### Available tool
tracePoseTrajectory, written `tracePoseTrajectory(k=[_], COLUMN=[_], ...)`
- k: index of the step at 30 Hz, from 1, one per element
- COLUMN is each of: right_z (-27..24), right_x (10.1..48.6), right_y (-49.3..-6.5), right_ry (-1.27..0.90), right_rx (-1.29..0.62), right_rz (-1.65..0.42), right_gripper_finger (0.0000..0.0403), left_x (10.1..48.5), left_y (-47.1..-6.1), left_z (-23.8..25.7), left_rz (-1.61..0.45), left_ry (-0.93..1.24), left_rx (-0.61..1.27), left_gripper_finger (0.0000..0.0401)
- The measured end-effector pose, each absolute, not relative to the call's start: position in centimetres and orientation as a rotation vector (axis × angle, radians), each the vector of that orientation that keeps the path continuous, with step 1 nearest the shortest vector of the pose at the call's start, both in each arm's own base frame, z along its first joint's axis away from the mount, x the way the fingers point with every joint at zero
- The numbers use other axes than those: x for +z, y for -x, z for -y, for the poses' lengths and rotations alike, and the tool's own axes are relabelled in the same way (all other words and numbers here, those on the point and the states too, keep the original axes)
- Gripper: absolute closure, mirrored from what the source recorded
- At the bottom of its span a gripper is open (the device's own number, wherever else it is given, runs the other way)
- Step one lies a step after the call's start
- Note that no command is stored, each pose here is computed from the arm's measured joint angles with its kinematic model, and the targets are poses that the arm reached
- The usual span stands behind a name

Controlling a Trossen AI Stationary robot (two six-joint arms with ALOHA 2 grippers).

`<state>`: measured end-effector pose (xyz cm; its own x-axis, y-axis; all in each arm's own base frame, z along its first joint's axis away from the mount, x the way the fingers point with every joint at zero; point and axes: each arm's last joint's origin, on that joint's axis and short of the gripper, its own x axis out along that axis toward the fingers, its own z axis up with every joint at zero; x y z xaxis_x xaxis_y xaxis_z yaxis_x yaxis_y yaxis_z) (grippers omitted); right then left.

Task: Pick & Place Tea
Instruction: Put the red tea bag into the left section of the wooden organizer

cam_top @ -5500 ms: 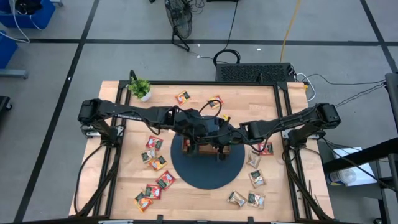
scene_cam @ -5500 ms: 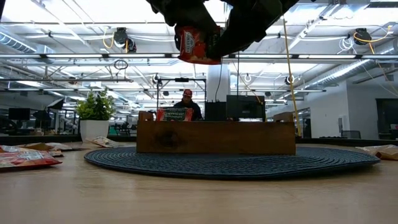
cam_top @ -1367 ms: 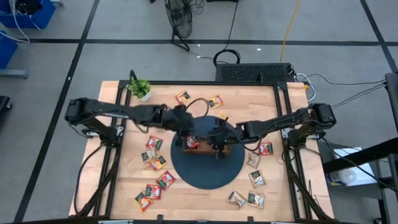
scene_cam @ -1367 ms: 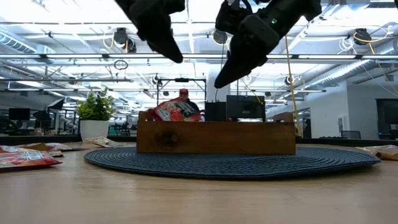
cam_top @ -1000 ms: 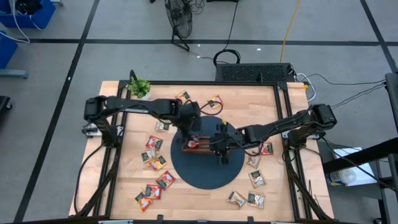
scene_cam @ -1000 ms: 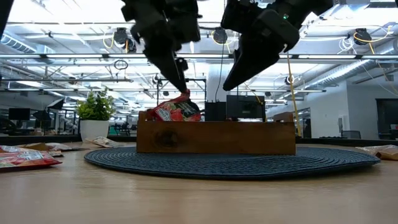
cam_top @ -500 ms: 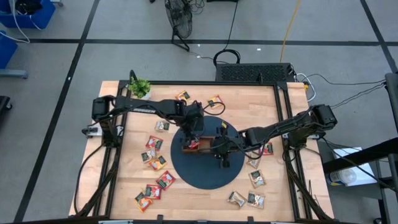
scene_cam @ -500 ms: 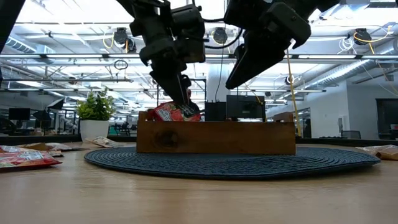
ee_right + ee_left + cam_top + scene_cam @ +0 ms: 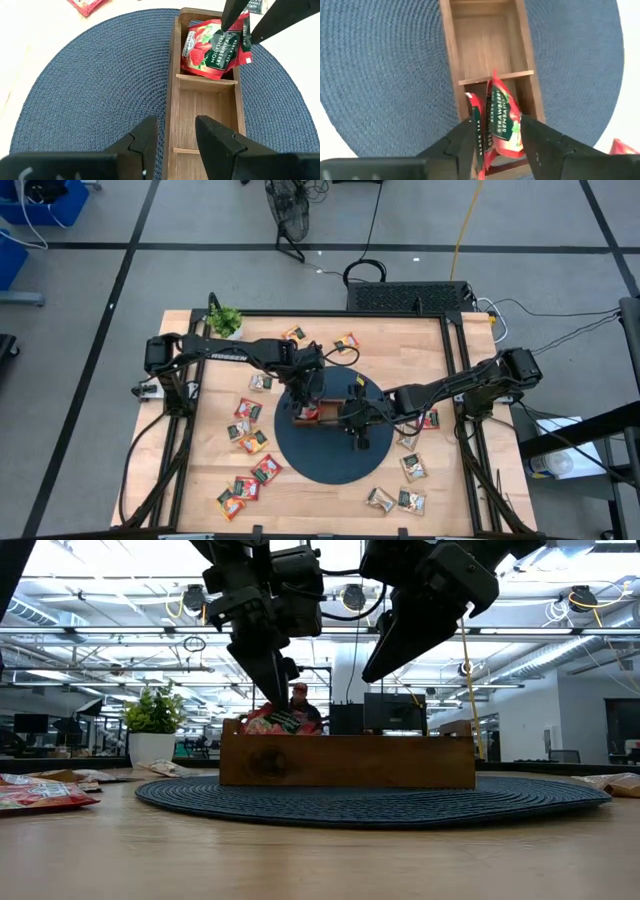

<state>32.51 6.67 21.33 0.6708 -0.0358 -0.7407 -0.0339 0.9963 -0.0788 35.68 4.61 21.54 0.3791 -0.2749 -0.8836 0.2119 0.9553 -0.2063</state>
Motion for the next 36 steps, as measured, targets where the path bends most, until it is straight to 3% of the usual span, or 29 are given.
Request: tracePoseTrajectory(k=[9,16,21,29,36], right_z=[-6.7,-6.6,-6.6,-6.6,-6.6], right_x=[21.3,21.3,21.2,21.1,21.1], right_y=[-32.5,-32.5,-32.3,-32.2,-32.3], right_ry=[0.089,0.088,0.078,0.072,0.070], right_rx=[-0.001,-0.003,-0.010,-0.016,-0.017], right_rz=[-0.836,-0.837,-0.858,-0.875,-0.868], right_gripper_finger=[0.0284,0.0284,0.0284,0.0284,0.0284], left_x=[21.8,24.0,25.1,23.1,21.2], left_y=[-35.6,-34.8,-33.9,-35.0,-35.8], left_z=[-4.5,-5.0,-2.8,3.0,3.6], left_rz=[-1.122,-1.109,-1.116,-1.164,-1.210], left_ry=[0.067,-0.085,-0.126,-0.286,-0.306], left_rx=[-0.349,-0.140,-0.227,-0.288,-0.209], left_gripper_finger=[0.0304,0.0345,0.0393,0.0398,0.0399])
